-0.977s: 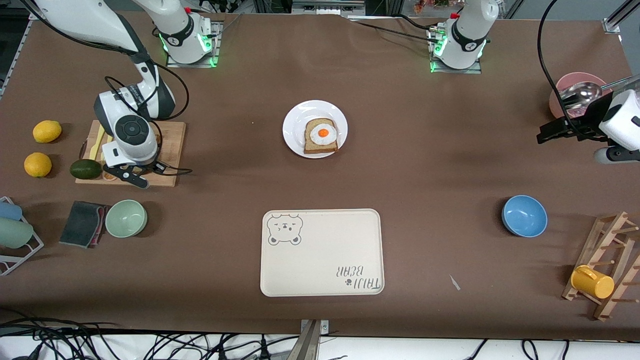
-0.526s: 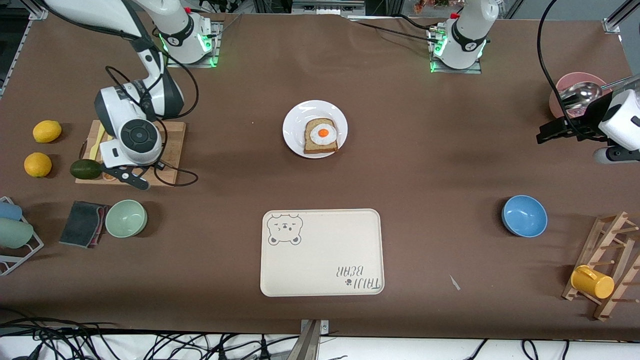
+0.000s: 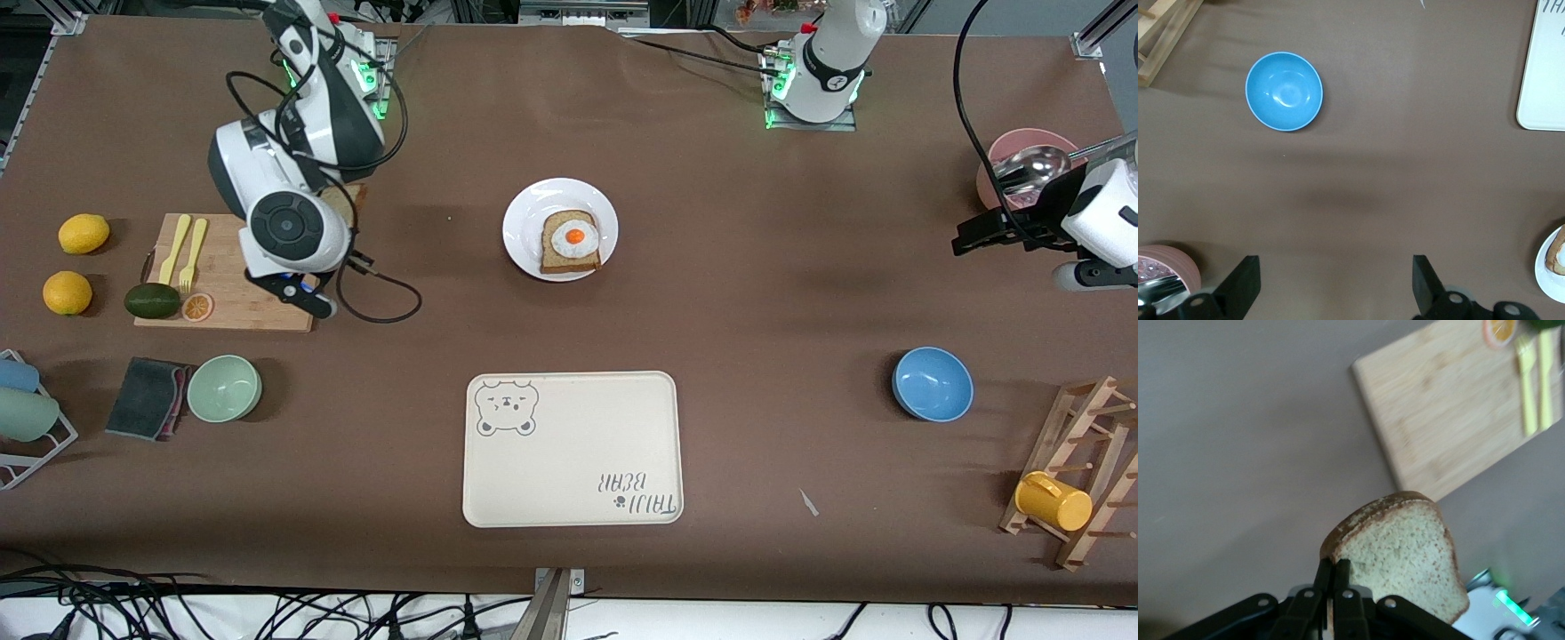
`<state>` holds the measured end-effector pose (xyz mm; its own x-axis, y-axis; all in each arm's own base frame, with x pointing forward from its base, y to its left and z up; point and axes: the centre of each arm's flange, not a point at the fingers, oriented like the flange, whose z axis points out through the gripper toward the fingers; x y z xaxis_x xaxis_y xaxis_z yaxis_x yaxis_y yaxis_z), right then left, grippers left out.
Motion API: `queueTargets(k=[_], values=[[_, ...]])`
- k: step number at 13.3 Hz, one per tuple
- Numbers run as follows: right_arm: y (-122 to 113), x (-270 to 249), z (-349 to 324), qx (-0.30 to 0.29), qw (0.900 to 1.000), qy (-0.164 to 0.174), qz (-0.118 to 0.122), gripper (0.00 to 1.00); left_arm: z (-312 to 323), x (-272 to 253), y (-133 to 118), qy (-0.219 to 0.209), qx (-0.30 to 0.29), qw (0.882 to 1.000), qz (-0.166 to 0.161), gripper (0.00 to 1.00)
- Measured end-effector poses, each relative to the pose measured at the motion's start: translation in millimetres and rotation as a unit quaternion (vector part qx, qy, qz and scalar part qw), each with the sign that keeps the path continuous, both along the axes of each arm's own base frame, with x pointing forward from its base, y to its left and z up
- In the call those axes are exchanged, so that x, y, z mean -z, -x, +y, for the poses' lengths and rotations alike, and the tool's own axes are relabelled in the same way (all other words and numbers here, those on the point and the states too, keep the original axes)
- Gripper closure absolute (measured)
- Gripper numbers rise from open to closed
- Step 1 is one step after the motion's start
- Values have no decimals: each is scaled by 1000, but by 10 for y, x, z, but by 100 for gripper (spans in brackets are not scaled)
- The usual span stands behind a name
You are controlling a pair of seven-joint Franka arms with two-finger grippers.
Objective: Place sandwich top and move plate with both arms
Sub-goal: 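Carry the bread slice with the right gripper onto the egg on the plate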
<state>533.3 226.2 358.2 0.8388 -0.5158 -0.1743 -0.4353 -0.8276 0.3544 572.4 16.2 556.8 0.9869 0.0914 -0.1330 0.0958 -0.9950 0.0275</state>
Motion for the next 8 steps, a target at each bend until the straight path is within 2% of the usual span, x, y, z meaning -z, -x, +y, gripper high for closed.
queueTargets(k=[2, 6, 8], values=[[174, -66, 494, 25, 1000, -7, -12, 96, -18, 0, -1, 0, -2, 1000, 0, 0], [650, 13, 1558, 45, 997, -17, -58, 96, -49, -1, -1, -1, -4, 1000, 0, 0], [806, 166, 1918, 54, 995, -27, -75, 96, -63, -2, -2, -1, -4, 1000, 0, 0]])
